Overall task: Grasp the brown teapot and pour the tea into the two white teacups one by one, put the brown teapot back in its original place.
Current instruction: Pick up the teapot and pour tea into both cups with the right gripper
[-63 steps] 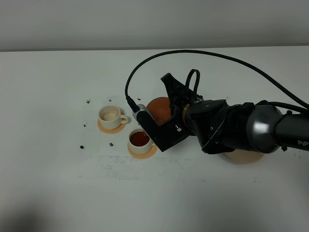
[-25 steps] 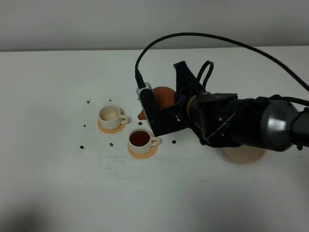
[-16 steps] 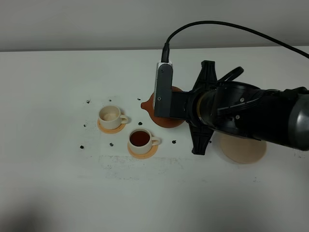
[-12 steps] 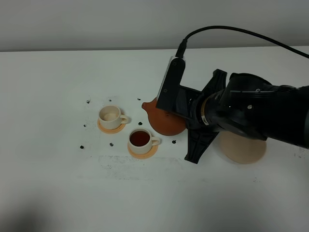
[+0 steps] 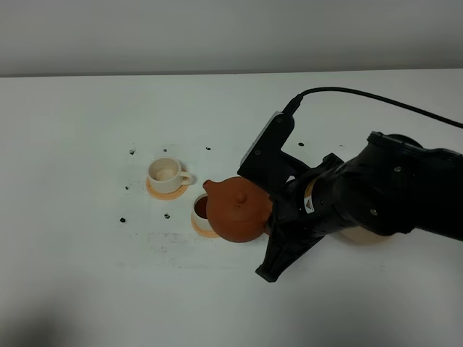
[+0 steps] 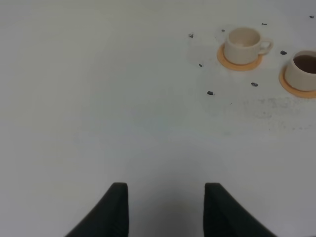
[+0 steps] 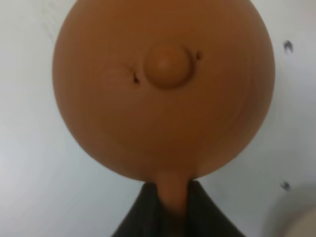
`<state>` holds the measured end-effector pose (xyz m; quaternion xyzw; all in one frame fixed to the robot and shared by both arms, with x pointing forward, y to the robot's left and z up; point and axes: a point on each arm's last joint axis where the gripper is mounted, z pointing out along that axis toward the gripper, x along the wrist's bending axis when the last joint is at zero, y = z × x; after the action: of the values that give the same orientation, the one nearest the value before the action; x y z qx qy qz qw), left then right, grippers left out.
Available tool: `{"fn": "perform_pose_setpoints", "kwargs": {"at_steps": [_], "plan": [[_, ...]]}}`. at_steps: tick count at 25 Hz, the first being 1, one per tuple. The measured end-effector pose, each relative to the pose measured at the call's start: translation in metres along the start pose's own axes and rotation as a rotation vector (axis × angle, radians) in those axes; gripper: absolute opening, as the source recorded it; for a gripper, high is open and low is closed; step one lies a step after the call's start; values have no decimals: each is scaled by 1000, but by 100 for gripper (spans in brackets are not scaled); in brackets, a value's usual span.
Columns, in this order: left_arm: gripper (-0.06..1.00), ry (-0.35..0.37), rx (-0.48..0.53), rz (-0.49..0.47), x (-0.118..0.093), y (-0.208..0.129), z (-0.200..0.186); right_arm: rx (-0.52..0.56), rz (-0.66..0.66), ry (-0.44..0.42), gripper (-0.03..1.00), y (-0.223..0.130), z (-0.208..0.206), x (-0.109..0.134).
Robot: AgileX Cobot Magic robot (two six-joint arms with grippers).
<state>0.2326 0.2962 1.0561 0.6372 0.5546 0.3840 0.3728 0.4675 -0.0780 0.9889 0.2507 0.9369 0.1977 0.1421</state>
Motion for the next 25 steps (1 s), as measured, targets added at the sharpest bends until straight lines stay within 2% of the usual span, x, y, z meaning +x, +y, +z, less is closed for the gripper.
{"fn": "perform_pose_setpoints", "kwargs": {"at_steps": [5,25], "plan": [[37,0,0,0,0,0,0,-58,51,22,9,-12,11,8],[37,0,0,0,0,0,0,68,94,70,9,-31,62,17]]}}
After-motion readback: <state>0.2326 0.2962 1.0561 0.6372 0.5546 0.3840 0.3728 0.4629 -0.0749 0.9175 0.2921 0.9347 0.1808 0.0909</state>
